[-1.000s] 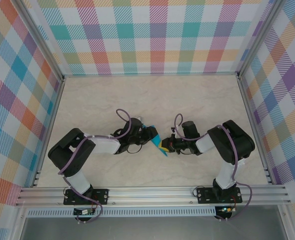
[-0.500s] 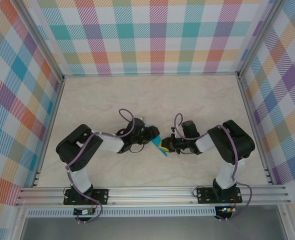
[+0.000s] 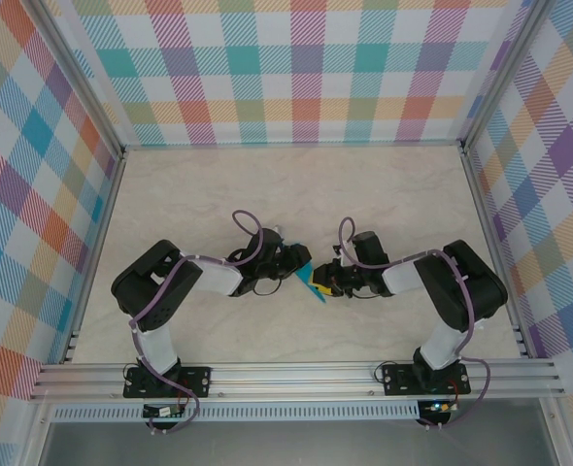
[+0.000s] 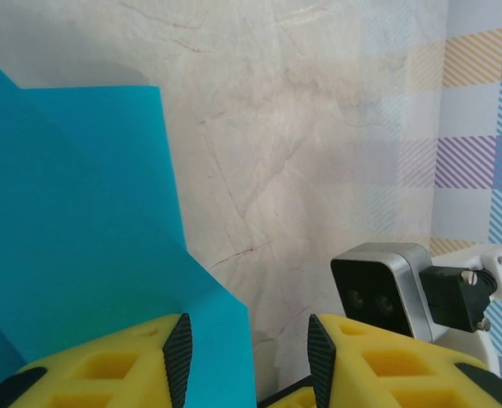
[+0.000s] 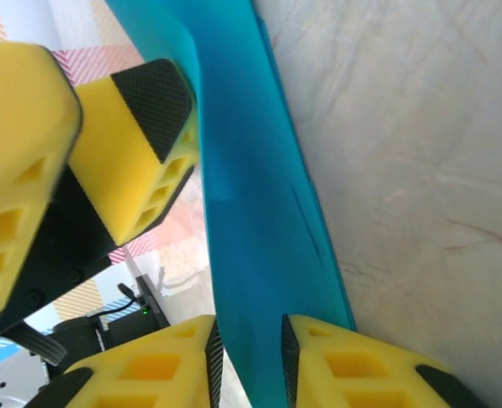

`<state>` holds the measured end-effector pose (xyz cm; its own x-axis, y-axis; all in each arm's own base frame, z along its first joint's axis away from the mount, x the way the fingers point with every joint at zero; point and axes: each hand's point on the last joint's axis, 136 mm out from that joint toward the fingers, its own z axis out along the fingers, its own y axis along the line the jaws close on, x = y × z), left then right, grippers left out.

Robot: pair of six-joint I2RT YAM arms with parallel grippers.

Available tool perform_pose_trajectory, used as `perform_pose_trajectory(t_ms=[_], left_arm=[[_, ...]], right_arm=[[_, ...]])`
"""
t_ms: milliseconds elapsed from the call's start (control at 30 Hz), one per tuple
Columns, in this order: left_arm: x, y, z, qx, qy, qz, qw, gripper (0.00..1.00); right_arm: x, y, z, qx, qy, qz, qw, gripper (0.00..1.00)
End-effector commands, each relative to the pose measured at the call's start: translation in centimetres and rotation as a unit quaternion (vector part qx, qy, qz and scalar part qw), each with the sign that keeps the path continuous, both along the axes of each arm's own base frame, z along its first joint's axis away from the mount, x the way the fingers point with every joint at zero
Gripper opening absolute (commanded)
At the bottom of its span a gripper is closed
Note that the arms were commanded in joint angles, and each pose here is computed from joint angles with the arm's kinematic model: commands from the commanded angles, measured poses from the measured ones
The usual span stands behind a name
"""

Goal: Fold a paper plane with a square sheet of paper (pick it up from the middle)
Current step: Fold the wing for the fifth time at the center of the table.

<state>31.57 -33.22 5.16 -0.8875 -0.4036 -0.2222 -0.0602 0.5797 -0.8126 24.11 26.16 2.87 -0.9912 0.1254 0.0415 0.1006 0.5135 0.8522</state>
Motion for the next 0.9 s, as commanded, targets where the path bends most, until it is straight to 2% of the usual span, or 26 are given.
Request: perform_pose_trajectory(t_ms=[0, 367, 667, 800, 867], left_arm=[[0.1, -1.3, 1.02, -0.015, -0.015, -0.018, 1.0, 0.42], [0.15, -1.46, 0.85, -0.015, -0.01, -0.019, 1.0, 0.43], [0.26, -1.43, 0.76, -0.015, -0.006, -0.014, 1.0, 0.42], [0.3, -1.41, 0.82, -0.016, -0.006, -0.012, 1.0, 0.42], [0.34, -1.43, 0.89, -0.017, -0.006, -0.013, 1.0, 0.42]], right_arm=[[-1.05, -1.27, -1.65, -0.062, 0.01, 0.012, 0.998, 0.31], [-0.91, -0.78, -1.59, -0.118, -0.042, 0.055, 0.991, 0.41], [-0.75, -0.44, -1.4, -0.185, -0.107, 0.085, 0.973, 0.43], [-0.59, -0.56, -1.5, -0.196, -0.112, 0.086, 0.97, 0.37], [-0.54, -0.37, -1.32, -0.193, -0.113, 0.085, 0.971, 0.29]])
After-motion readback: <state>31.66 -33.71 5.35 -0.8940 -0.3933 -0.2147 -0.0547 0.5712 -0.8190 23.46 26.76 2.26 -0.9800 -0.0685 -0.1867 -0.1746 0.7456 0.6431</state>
